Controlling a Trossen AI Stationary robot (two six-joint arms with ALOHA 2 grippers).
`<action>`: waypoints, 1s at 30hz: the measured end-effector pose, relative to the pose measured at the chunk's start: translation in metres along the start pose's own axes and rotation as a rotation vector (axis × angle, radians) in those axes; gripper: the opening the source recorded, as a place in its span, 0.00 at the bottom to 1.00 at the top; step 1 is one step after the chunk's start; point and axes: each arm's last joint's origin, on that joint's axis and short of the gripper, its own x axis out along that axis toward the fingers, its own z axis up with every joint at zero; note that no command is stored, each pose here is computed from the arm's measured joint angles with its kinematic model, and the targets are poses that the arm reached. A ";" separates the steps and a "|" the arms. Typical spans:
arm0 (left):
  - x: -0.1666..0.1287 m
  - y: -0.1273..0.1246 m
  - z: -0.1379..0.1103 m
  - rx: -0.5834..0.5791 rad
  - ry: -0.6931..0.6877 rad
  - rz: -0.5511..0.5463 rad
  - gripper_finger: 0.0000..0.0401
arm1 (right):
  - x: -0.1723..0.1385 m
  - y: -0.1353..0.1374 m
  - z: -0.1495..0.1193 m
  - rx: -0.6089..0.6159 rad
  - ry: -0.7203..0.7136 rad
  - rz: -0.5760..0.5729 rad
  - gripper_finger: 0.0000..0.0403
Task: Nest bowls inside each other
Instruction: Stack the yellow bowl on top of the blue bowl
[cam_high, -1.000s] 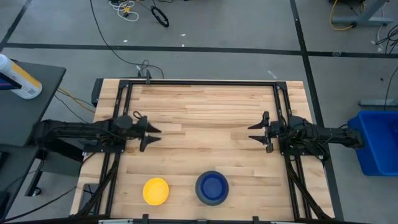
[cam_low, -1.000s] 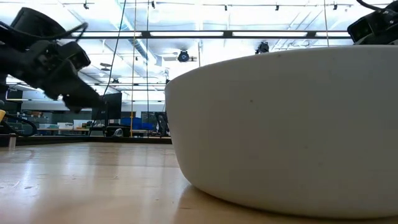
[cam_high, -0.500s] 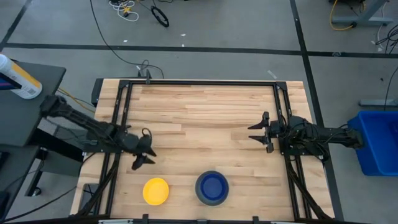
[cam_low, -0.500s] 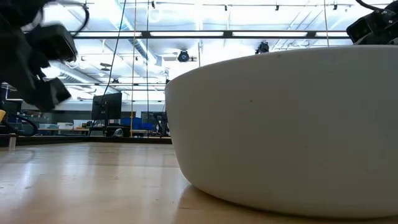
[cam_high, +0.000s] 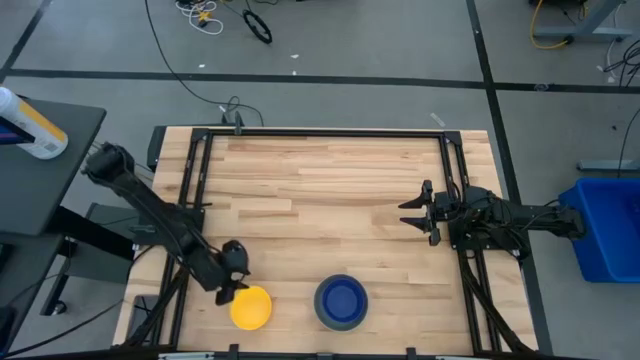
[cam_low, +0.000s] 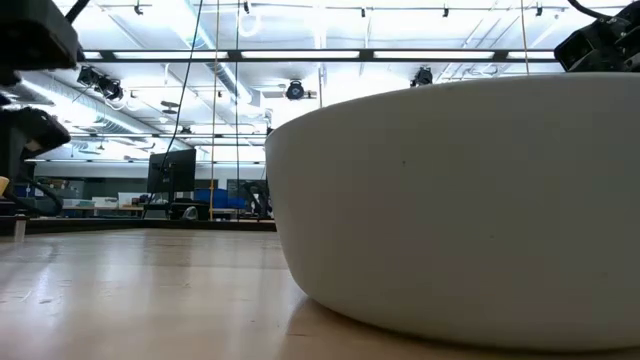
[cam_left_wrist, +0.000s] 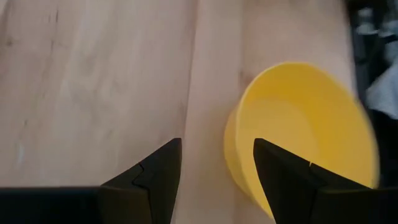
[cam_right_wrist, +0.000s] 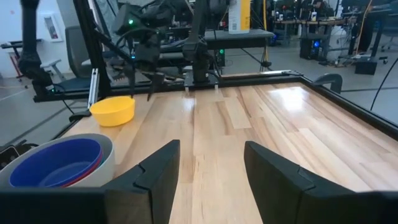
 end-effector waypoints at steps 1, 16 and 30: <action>0.004 -0.002 -0.001 0.004 0.010 0.016 0.52 | 0.000 0.000 0.000 0.000 0.000 0.000 0.47; 0.026 -0.016 0.002 0.020 0.051 0.037 0.34 | 0.000 0.000 0.000 -0.003 0.000 0.000 0.47; 0.024 -0.029 0.017 0.230 -0.239 0.047 0.02 | 0.000 0.000 0.000 -0.003 0.000 0.000 0.49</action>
